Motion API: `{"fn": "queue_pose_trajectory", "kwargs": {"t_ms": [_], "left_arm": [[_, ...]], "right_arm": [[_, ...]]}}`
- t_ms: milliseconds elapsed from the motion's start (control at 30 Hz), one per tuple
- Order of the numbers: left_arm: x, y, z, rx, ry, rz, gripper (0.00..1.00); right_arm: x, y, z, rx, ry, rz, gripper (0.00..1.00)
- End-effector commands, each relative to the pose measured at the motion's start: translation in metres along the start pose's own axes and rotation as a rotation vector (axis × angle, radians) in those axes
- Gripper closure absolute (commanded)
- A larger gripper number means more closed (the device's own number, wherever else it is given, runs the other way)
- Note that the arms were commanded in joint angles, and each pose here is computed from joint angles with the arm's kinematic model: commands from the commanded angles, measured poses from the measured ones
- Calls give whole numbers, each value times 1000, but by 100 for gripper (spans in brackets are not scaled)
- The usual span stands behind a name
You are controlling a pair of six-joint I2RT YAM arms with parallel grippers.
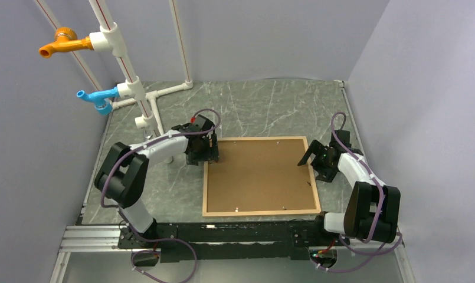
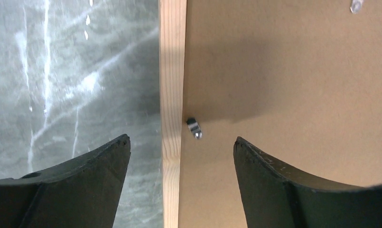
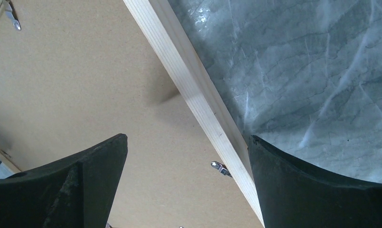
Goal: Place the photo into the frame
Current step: Adjust the photo frame at the center of the board, then install the photo frame at the center of the board.
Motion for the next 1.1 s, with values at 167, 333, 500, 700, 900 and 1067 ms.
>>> {"fn": "queue_pose_trajectory", "kwargs": {"t_ms": [167,333,500,700,900,1067], "left_arm": [[22,-11,20,52,3,69,29],[25,-6,15,72,20,63,42],[29,-2,14,102,41,104,70],[30,7,8,118,59,120,90],[18,5,7,111,47,69,91],[1,-1,15,56,16,-6,44]], "right_arm": [[6,3,6,-1,-27,43,0],[6,4,8,1,-28,53,0],[6,4,9,0,-25,56,0],[5,5,9,5,-27,62,0],[6,4,7,7,-20,63,0],[4,5,7,4,-23,67,0]]}}
Point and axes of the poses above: each gripper's point midway between its finger pads, its own x axis out along the fingers, its own y axis along the line the jaws close on, z = x × y, the point moved 9 cm from there along -x, back along the fingers, and after that the axes turned 13 degrees about -x, right-handed, at the moved point
